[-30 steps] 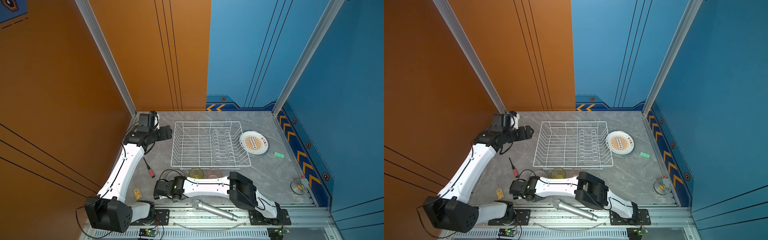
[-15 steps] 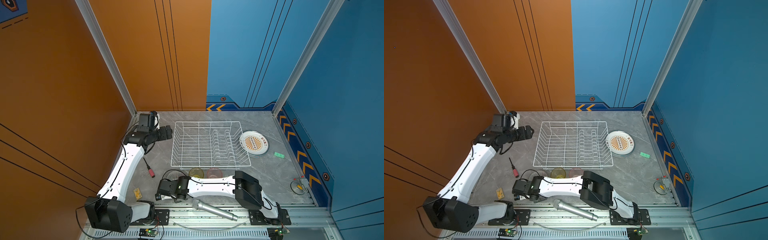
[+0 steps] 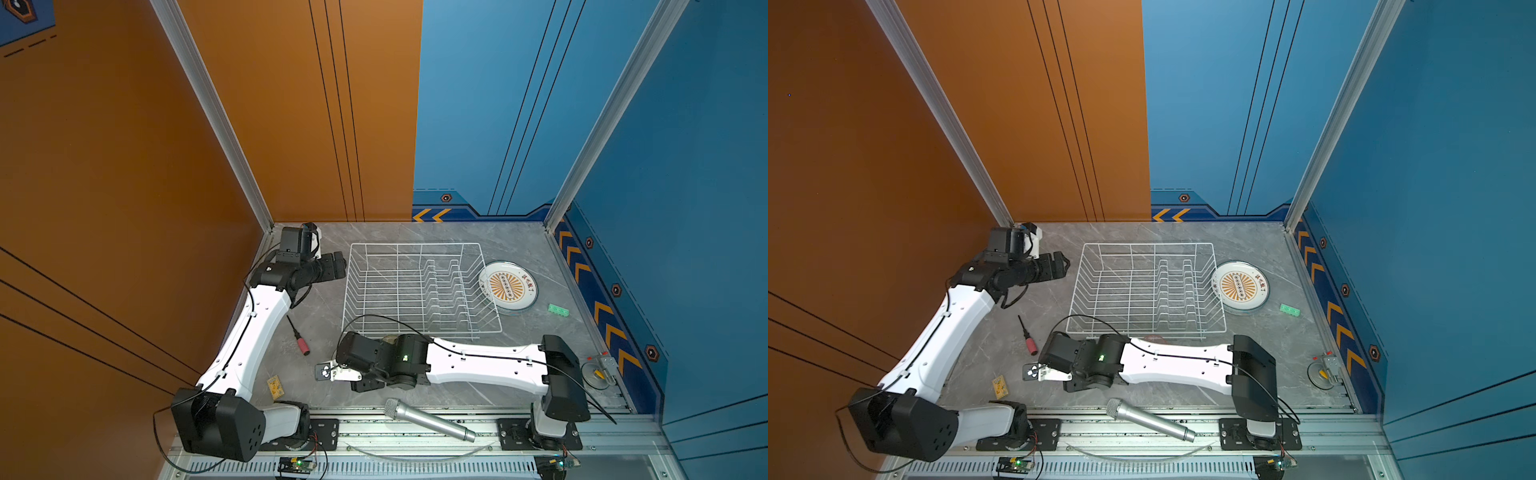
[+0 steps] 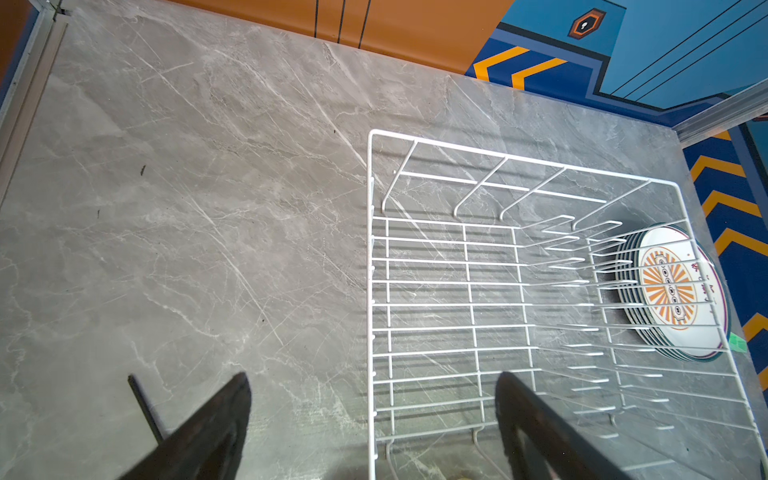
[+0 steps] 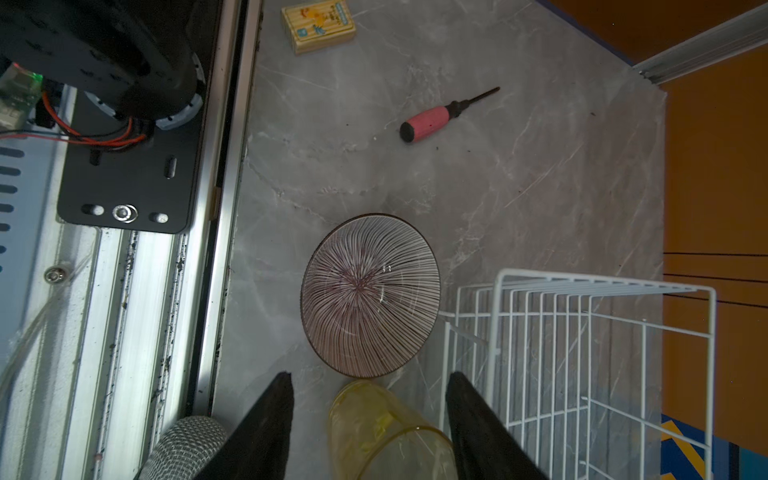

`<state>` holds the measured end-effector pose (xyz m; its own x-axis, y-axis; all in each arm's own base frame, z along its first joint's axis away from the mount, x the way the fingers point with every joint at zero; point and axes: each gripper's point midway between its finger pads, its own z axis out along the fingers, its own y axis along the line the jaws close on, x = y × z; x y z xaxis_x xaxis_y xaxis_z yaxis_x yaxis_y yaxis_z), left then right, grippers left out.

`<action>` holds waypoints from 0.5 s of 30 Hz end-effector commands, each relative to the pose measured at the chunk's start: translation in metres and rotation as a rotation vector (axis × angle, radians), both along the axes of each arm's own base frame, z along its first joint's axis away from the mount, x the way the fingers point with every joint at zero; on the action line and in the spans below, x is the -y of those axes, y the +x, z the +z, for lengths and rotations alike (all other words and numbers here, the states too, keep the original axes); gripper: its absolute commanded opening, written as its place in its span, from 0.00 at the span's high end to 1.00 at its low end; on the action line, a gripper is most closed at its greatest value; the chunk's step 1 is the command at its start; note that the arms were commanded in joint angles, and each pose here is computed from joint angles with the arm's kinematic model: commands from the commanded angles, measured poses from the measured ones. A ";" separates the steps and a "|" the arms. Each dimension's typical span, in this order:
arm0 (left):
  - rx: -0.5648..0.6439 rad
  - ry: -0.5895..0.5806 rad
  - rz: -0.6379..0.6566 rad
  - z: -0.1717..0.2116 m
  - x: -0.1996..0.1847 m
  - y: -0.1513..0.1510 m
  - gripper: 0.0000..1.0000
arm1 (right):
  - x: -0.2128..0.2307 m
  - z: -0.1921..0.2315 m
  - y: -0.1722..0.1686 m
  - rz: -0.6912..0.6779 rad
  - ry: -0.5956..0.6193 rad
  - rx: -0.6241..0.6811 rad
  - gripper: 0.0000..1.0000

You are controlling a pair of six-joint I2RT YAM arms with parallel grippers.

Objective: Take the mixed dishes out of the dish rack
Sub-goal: 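Open the right gripper to release the bowl beside the amber glass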

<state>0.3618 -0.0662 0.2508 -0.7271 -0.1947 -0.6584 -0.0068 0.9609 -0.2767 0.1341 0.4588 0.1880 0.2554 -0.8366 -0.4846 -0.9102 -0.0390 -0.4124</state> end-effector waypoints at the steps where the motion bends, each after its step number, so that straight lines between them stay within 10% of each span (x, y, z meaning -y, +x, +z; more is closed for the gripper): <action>1: -0.010 0.031 -0.006 -0.009 -0.002 -0.002 0.07 | 0.015 0.026 0.016 -0.079 0.099 -0.017 0.41; 15: 0.072 0.075 0.022 -0.002 -0.012 -0.007 0.07 | 0.114 0.081 0.086 -0.410 0.413 -0.039 0.32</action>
